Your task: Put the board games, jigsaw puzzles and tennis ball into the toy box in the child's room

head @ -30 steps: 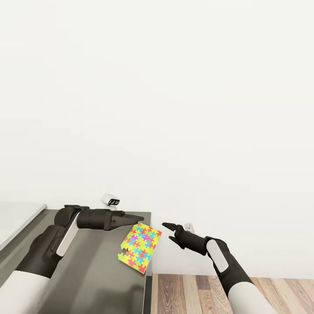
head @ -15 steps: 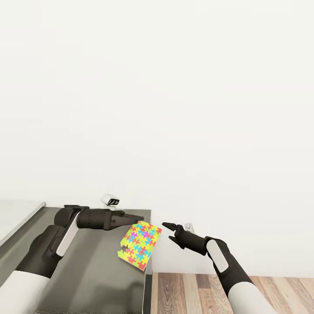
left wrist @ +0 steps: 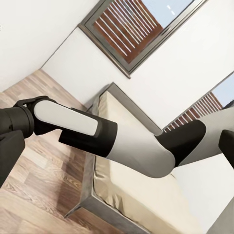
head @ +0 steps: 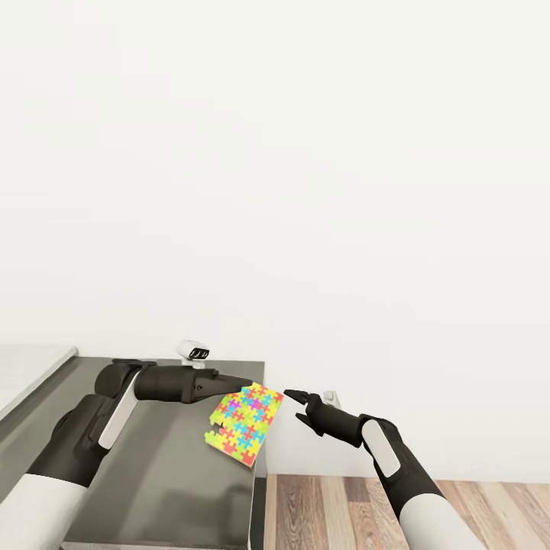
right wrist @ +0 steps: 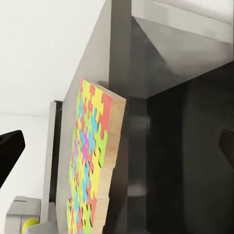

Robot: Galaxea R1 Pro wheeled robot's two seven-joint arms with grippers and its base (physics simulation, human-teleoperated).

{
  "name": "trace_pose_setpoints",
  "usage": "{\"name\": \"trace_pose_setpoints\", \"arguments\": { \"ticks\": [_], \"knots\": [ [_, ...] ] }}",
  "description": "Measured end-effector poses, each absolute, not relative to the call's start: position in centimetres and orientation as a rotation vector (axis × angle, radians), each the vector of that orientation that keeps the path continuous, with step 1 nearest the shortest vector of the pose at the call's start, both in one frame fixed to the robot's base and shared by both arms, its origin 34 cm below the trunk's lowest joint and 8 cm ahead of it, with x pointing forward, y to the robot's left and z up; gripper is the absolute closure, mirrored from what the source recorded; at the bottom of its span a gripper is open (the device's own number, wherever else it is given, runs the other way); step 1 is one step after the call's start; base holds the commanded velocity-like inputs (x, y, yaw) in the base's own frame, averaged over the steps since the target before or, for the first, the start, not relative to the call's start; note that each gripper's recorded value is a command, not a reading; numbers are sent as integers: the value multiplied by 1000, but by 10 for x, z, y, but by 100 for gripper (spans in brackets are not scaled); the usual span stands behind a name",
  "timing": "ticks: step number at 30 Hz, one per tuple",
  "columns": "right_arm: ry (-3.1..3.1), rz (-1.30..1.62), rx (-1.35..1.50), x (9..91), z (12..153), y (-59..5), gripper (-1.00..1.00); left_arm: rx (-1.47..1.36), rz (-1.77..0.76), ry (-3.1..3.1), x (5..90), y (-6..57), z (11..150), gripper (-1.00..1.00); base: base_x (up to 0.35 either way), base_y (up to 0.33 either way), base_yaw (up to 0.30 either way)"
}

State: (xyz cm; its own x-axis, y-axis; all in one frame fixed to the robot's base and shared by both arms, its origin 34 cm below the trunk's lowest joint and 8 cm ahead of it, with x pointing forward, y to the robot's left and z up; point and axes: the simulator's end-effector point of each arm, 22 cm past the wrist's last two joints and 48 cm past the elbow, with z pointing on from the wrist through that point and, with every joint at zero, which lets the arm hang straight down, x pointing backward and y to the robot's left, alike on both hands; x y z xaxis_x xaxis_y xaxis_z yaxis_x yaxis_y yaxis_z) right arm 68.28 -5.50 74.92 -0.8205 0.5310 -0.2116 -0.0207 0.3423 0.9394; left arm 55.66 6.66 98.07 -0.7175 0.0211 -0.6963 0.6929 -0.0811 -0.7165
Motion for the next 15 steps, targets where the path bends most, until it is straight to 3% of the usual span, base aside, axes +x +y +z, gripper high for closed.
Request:
{"name": "trace_pose_setpoints", "arguments": {
  "ticks": [15],
  "knots": [
    [2122, 1496, 445, 683, 749, -55, -100, 769, -1853, 1720, 555, 67, 980, -100, 0, 13, 0]
  ]
}}
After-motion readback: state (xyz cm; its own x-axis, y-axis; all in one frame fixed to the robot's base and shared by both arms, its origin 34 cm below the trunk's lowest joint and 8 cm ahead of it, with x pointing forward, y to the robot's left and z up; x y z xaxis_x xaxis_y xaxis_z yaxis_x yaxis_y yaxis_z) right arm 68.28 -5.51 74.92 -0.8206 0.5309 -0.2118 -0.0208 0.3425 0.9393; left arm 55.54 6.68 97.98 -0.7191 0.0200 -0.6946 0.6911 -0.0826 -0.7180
